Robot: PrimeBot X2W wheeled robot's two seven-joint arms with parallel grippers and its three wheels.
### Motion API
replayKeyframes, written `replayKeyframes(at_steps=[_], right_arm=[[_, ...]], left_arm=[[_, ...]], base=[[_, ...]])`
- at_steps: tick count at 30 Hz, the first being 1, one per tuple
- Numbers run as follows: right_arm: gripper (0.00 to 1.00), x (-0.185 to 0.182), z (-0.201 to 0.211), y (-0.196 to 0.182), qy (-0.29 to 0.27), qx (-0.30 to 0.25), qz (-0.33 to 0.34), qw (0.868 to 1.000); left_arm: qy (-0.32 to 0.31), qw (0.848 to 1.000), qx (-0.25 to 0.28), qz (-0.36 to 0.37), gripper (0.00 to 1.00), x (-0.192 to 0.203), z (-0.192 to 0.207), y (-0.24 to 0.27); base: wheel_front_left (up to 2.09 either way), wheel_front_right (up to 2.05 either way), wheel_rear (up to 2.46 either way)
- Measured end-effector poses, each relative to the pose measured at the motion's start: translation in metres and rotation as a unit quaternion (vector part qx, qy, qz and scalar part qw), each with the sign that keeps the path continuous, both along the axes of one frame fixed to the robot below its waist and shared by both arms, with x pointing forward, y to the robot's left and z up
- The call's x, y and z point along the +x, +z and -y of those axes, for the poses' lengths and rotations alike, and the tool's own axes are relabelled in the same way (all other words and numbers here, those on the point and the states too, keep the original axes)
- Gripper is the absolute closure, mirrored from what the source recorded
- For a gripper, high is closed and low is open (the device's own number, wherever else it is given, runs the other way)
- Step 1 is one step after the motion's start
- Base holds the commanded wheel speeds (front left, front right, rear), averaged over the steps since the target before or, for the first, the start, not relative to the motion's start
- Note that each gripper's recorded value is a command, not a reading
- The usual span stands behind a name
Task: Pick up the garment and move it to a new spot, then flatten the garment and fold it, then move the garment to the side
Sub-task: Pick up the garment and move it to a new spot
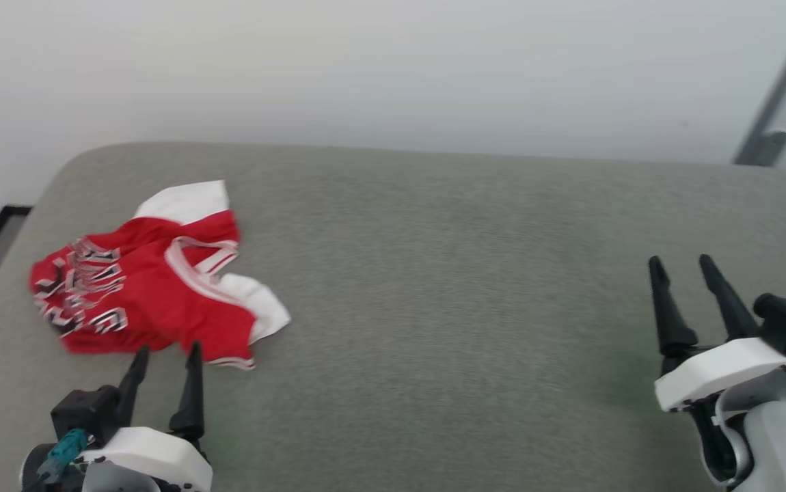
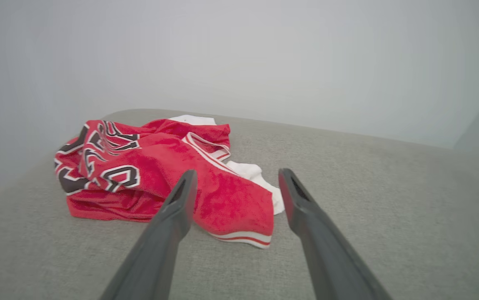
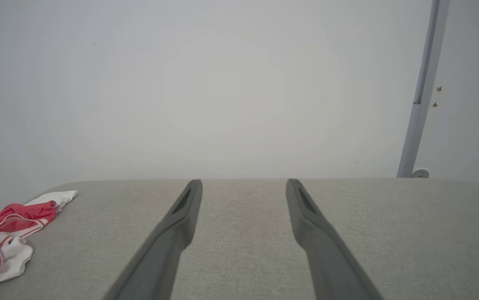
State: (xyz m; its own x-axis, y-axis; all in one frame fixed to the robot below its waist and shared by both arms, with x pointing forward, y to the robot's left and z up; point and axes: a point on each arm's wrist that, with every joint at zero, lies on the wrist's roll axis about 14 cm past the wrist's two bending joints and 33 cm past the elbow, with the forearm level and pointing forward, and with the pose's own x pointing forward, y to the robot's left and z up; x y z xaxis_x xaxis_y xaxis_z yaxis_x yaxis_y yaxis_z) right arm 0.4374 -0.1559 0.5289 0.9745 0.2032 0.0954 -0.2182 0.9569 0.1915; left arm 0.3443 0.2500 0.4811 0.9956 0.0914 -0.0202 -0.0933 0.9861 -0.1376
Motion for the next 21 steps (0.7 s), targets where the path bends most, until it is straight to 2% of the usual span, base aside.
replayKeyframes(at_steps=[8, 9, 14, 21], right_arm=[[0.0, 0.011, -0.083, -0.003, 0.104, -0.016, 0.003, 0.994], [0.0, 0.011, -0.083, -0.003, 0.104, -0.016, 0.003, 0.994], [0.0, 0.018, -0.132, 0.002, 0.165, -0.024, 0.016, 0.986], [0.0, 0.009, -0.186, -0.004, 0.231, -0.023, 0.008, 0.973]], left_arm=[[0.089, 0.996, 0.017, -0.004, 0.0, -0.047, -0.045, -0.004], [0.089, 0.996, 0.017, -0.004, 0.0, -0.047, -0.045, -0.004], [0.145, 0.989, 0.027, 0.004, 0.0, -0.076, -0.07, 0.001], [0.211, 0.977, 0.025, 0.004, 0.0, -0.124, -0.09, -0.001]], base=[[0.0, 0.0, 0.0], [0.0, 0.0, 0.0], [0.0, 0.0, 0.0], [0.0, 0.0, 0.0]])
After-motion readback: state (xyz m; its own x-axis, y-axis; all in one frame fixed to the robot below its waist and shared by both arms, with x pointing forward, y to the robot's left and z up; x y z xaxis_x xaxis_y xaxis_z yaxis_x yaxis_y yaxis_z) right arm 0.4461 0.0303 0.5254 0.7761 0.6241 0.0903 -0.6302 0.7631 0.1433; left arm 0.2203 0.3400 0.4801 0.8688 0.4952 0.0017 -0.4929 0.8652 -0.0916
